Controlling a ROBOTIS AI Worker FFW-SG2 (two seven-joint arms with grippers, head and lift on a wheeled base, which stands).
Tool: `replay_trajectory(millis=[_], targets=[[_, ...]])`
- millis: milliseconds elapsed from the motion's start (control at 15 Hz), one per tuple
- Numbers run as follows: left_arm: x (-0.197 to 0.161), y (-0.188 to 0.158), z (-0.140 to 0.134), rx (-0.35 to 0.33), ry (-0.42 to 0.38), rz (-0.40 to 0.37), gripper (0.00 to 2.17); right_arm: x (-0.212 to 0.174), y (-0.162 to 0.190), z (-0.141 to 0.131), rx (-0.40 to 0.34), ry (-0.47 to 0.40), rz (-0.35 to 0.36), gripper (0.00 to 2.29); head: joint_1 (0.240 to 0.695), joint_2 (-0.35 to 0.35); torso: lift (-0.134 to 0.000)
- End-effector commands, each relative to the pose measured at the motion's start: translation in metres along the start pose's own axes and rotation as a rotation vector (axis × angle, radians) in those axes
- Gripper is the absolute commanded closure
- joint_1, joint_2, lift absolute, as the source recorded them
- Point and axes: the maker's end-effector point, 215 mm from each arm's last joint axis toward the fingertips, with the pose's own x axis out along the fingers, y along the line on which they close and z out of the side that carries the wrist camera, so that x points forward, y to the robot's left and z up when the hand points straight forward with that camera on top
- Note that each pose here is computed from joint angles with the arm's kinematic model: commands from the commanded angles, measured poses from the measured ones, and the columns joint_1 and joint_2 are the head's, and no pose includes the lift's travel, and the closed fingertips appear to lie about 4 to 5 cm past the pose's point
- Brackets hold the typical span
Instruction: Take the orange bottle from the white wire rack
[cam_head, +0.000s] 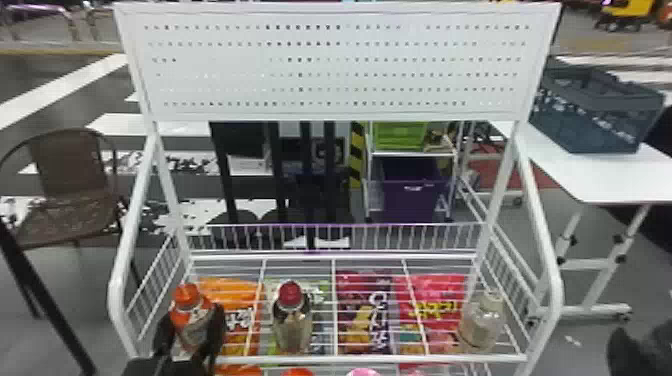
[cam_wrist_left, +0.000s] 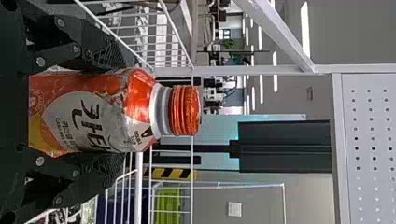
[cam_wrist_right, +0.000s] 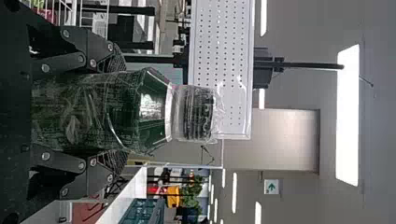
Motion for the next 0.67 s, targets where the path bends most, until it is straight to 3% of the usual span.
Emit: replay_trajectory(millis=[0,333,467,600], targets=[[-0.002,0.000,0.003,-0.005,-0.006,0.002,1.81,0.000,0.001,0.002,0.001,-0.004,0.000,1.02,0.499,0.000,0.000],[-0.021,-0.007,0.032,-0.016,0.001,-0.009,1.81,0.000,0.001,0.000,0.009,-0.002,0.000,1.02,0.499,0.000,0.000],[-0.038,-0.005,0.062,-0.006,-0.003,0.001,1.98,0.000,0.001,-0.001,0.008,-0.003,-0.001,1.02,0.499,0.000,0.000],[-0.057,0.002,0.087,0.000,-0.001,0.004,1.98,0.000,0.001,-0.001,0.011,-0.005,-0.001,1.02,0.499,0.000,0.000]])
